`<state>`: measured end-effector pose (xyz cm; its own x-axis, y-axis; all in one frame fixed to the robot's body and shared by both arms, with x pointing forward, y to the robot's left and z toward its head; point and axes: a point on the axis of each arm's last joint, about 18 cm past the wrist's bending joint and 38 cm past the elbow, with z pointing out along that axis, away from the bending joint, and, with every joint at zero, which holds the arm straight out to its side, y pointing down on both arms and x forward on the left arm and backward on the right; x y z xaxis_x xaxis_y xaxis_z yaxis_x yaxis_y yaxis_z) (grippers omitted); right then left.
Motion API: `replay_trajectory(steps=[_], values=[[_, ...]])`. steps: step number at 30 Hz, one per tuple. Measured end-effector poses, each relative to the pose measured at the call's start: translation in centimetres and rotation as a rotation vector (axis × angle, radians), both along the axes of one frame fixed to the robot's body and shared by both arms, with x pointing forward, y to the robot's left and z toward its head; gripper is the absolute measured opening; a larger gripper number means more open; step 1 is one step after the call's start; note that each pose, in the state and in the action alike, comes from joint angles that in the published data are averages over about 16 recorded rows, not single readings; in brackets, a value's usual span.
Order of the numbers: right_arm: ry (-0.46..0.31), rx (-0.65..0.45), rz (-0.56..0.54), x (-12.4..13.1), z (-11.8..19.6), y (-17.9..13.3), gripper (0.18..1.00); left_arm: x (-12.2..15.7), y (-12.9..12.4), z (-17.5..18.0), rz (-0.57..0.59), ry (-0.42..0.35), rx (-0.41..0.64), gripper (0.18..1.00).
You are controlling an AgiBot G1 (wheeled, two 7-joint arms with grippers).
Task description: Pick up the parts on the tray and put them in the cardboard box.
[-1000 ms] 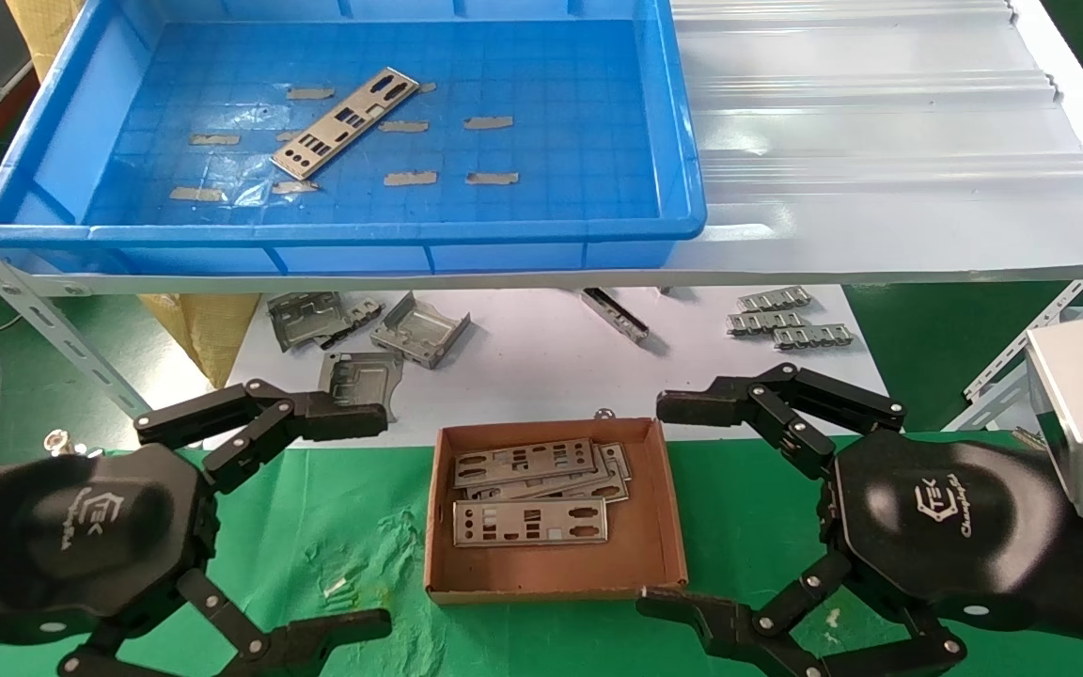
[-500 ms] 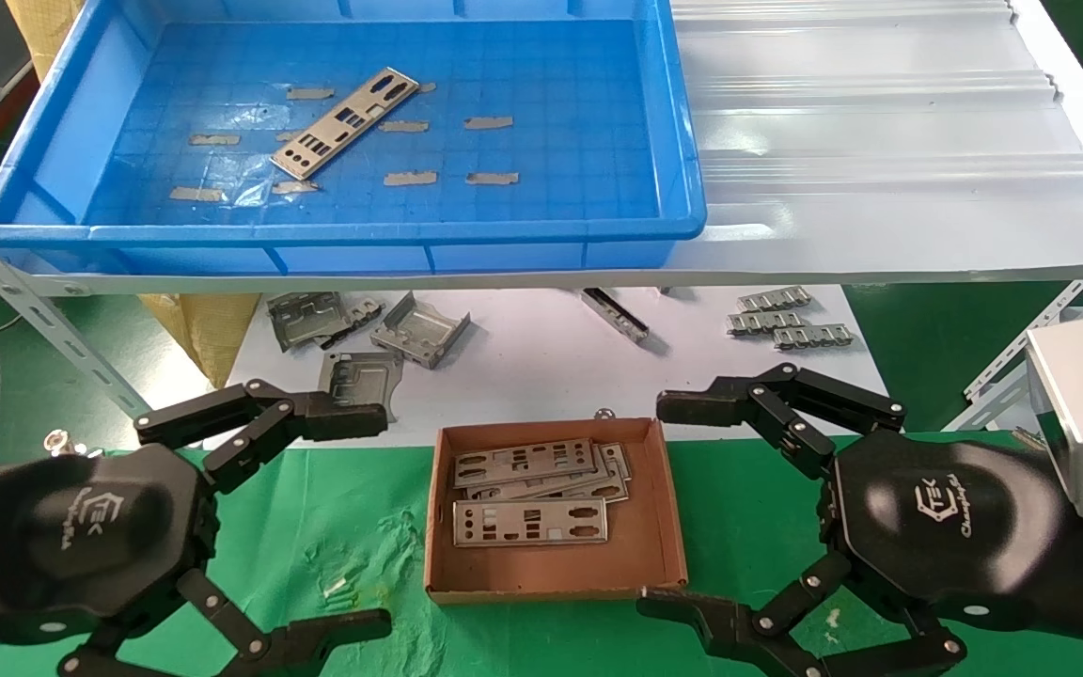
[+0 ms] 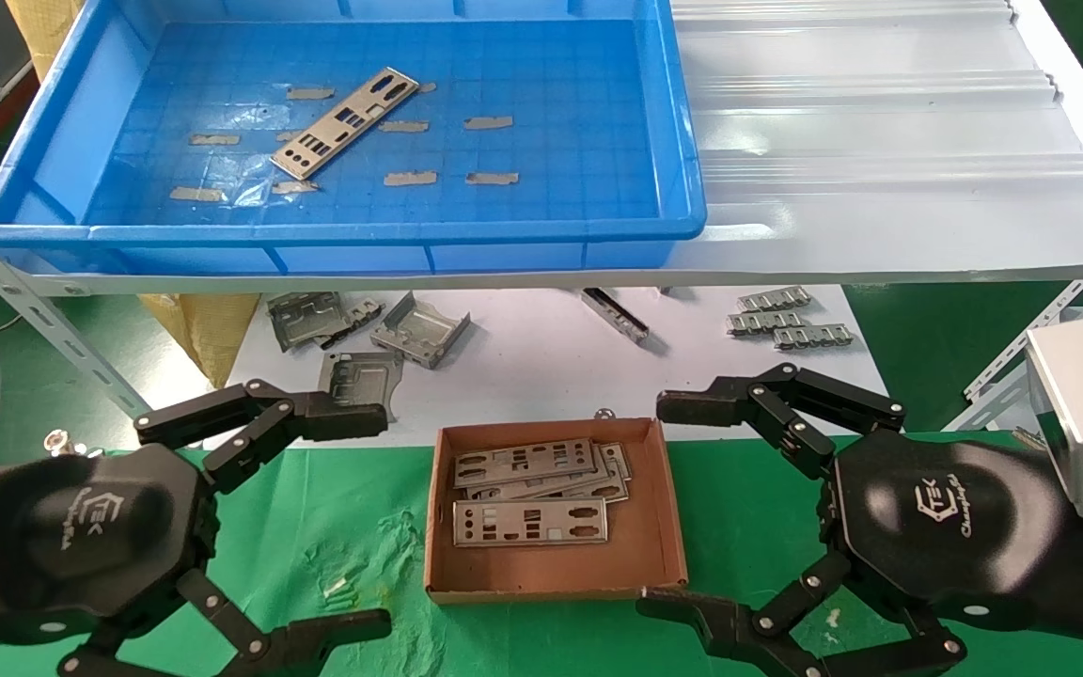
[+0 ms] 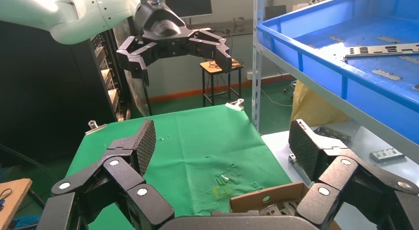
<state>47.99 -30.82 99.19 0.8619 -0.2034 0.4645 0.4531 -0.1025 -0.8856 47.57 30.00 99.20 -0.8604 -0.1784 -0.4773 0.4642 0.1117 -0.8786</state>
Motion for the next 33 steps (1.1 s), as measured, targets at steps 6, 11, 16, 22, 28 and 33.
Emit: replay_trajectory(steps=[6, 11, 16, 22, 28, 33], values=[[0.0, 0.0, 0.0, 0.0, 0.0, 0.0, 1.0, 0.0, 0.0, 0.0, 0.0, 0.0, 0.0, 1.001], [0.0, 0.0, 0.0, 0.0, 0.0, 0.0, 1.0, 0.0, 0.0, 0.0, 0.0, 0.0, 0.0, 1.001], [0.0, 0.0, 0.0, 0.0, 0.0, 0.0, 1.0, 0.0, 0.0, 0.0, 0.0, 0.0, 0.0, 1.001], [0.0, 0.0, 0.0, 0.0, 0.0, 0.0, 1.0, 0.0, 0.0, 0.0, 0.0, 0.0, 0.0, 1.001], [0.0, 0.0, 0.0, 0.0, 0.0, 0.0, 1.0, 0.0, 0.0, 0.0, 0.0, 0.0, 0.0, 1.001], [0.0, 0.0, 0.0, 0.0, 0.0, 0.0, 1.0, 0.0, 0.0, 0.0, 0.0, 0.0, 0.0, 1.001]])
